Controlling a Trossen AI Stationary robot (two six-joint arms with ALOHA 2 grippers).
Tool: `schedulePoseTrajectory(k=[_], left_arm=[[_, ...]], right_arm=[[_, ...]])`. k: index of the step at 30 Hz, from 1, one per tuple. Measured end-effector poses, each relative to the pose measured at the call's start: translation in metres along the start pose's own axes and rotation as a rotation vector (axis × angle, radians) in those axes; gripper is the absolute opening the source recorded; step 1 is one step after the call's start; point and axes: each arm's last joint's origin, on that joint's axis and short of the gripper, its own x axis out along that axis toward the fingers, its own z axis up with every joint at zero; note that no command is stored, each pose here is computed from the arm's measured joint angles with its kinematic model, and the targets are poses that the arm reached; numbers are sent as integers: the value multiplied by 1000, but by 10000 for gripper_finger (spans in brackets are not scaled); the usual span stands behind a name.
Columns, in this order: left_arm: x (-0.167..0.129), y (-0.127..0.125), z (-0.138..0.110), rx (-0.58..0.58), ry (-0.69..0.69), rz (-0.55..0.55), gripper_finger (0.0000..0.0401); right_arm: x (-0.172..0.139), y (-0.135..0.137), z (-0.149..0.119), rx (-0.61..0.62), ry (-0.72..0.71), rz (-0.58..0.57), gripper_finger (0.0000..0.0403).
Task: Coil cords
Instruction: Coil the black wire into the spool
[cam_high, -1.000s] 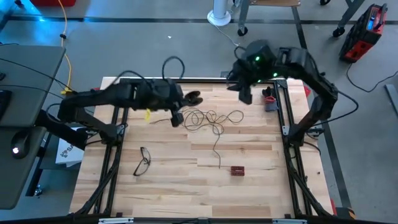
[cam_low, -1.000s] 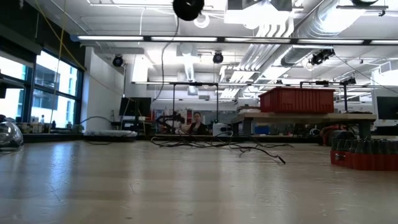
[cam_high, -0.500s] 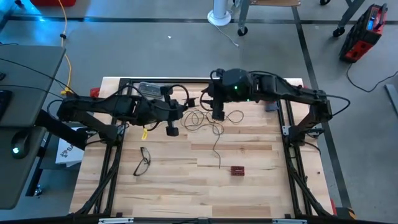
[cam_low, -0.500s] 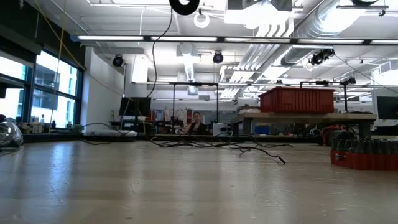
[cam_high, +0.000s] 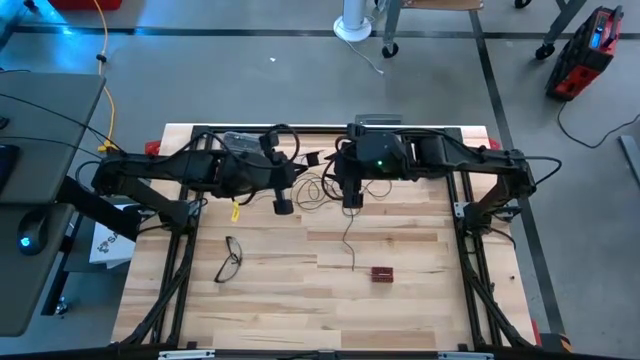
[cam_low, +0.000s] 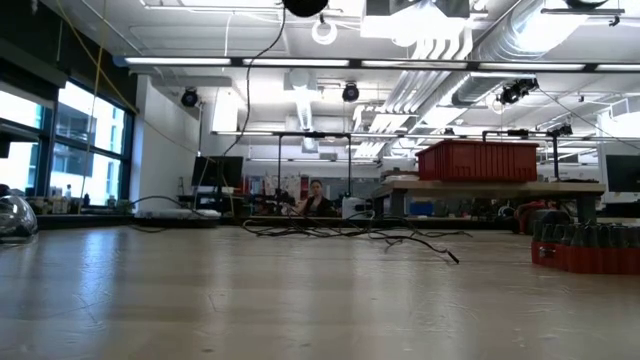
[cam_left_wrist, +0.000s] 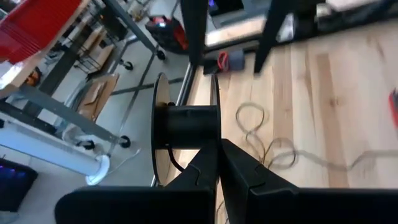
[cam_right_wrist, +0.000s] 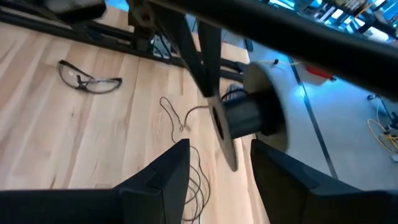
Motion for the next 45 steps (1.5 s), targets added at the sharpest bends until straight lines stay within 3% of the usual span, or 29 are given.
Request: schedulePoseTrajectory(k=[5,13,18,24,30,36,41,45], left_arm=[[-4,1,8,-92,-86,-51,2],[-5,1,10,-123,-111,-64,3],[-5,1,10,-124,-112,-64,3],[-5,2,11,-136,-114,-59,3],[-9,2,12,-167,-129,-70,6],[-25,11,10,-158,-151,-70,39],[-44,19,1,-136,-103,-7,76],[-52,24,-9,-243,-52,64,107]], right_arm=[[0,0,1,-2,-11,-3,163],[0,-1,3,3,-30,-5,153],[-2,-1,3,6,-34,-6,107],[-4,0,3,44,-44,30,19],[-8,-1,3,121,-44,47,3],[-29,-18,-2,214,-49,6,1],[-44,-32,-20,327,57,-4,1],[-52,-35,-32,415,66,9,0]])
